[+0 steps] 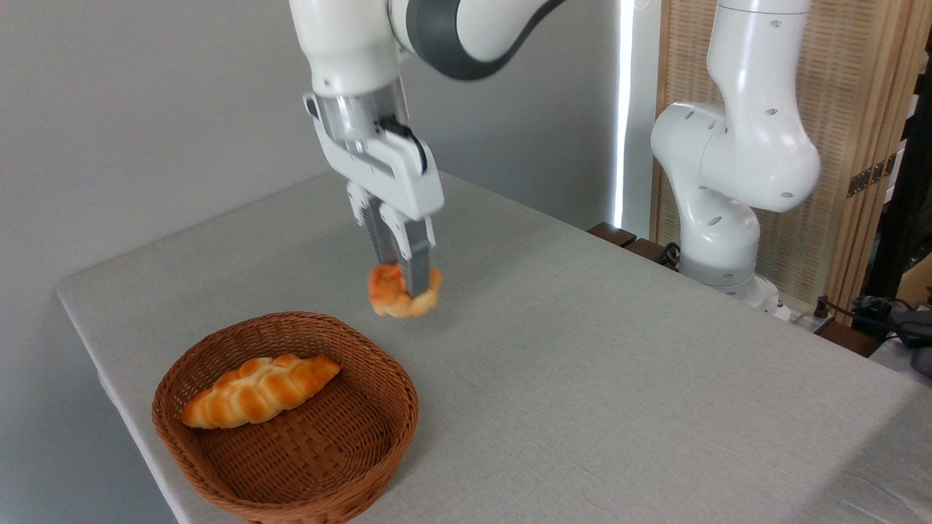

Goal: Put bread into the basket
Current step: 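Lift the bun and carry it over the wicker basket, then lower the bun into the basket beside the braided roll and release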

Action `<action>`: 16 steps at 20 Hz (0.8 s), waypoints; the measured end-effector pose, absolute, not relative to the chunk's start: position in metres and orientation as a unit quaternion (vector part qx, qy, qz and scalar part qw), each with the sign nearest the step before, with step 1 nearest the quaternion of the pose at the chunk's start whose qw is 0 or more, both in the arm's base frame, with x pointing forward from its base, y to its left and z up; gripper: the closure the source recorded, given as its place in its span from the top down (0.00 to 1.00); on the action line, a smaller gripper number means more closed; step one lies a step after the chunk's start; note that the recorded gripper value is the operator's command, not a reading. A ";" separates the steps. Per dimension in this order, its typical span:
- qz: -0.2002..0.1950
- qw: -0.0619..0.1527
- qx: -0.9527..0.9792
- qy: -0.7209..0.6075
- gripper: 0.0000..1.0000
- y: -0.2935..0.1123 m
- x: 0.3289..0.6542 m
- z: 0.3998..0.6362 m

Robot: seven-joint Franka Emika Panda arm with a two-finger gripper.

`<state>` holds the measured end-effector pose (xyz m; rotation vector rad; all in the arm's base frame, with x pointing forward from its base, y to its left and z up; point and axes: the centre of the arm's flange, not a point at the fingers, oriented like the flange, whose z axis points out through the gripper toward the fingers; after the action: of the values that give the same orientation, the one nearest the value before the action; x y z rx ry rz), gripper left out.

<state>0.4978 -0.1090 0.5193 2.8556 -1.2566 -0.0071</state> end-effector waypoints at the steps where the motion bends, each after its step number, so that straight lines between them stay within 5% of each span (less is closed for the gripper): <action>1: 0.006 0.014 0.916 -0.400 0.48 -0.109 0.499 0.526; 8: 0.098 0.014 0.919 -0.383 0.48 -0.090 0.524 0.558; 16: 0.153 -0.002 0.915 -0.373 0.56 -0.090 0.557 0.536</action>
<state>0.5574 -0.0899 0.5358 2.8793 -1.1739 0.4814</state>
